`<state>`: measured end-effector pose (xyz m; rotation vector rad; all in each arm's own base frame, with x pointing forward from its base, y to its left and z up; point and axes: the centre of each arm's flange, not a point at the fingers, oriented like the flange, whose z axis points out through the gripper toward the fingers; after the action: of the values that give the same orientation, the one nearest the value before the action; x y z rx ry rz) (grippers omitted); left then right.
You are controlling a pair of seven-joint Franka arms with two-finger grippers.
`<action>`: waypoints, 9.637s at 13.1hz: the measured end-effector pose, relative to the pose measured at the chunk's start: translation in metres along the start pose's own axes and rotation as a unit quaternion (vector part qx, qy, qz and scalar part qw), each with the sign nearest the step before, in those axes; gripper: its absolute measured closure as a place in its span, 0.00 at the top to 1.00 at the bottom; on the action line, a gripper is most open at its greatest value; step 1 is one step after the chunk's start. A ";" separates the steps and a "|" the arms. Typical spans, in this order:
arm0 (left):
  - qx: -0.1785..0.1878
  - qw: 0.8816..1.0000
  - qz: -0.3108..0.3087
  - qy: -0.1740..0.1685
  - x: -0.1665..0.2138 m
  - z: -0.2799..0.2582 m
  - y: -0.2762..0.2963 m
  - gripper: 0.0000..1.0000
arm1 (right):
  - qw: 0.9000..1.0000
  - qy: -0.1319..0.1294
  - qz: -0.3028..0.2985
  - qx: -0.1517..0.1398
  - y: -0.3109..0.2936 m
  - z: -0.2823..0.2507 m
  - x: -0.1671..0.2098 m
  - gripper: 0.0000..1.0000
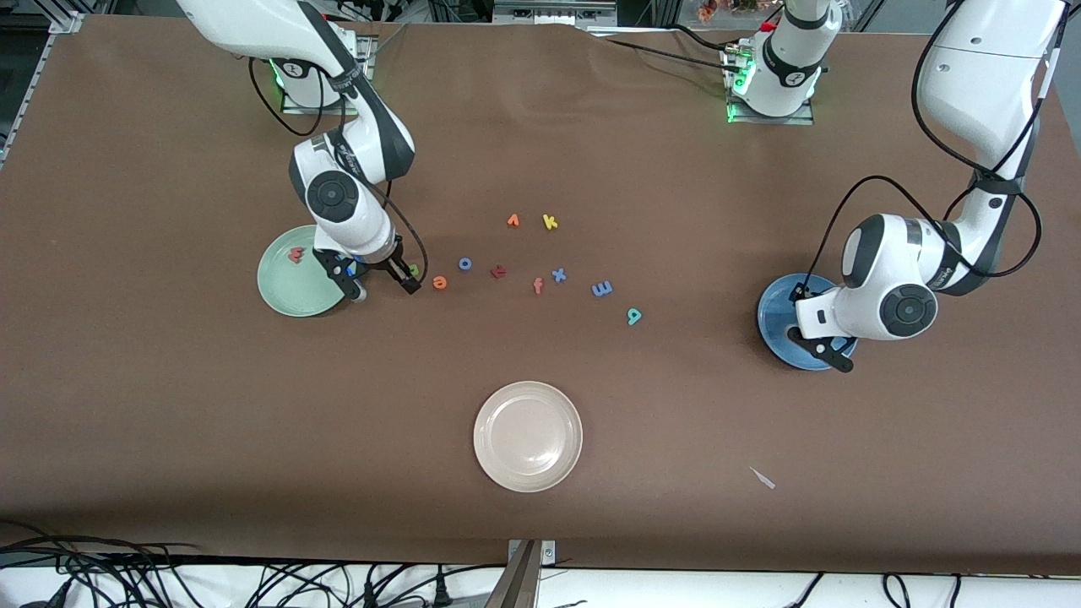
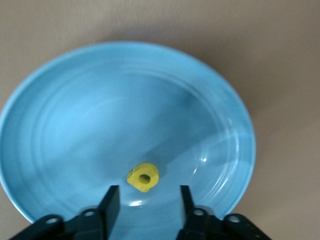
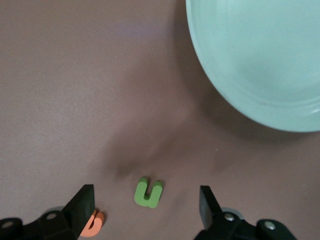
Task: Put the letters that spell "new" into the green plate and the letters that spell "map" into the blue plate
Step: 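Grasp the green c with the right gripper while the left gripper grasps teal b, then drop the green c on the green plate while the left gripper lifts teal b, then place the teal b on the blue plate while the right gripper moves orange e, then grasp the blue m with the left gripper while the right gripper withdraws, then carry the blue m to the blue plate and open the left gripper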
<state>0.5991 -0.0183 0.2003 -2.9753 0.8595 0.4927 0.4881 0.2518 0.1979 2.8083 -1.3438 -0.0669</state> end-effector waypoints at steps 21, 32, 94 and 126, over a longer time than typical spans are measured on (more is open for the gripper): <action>-0.062 0.932 -0.333 0.127 0.130 0.008 0.286 0.97 | 0.989 0.004 -0.142 -0.048 0.070 -0.039 0.115 0.26; -0.050 0.933 -0.336 0.116 0.131 0.016 0.282 0.56 | 0.984 -0.018 -0.170 -0.050 0.078 -0.030 0.102 0.95; -0.055 0.866 -0.485 0.110 0.133 0.022 0.365 0.76 | 0.895 -0.017 -0.445 0.032 0.082 -0.375 0.232 1.00; 0.007 0.996 -0.071 -0.061 0.028 -0.042 -0.024 0.96 | 0.907 0.024 -0.420 0.024 0.125 -0.403 0.251 1.00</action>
<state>0.6468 -0.0161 0.2296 -2.9291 0.6348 0.6502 0.5685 -0.0195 0.5988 3.1571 -0.0396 0.0202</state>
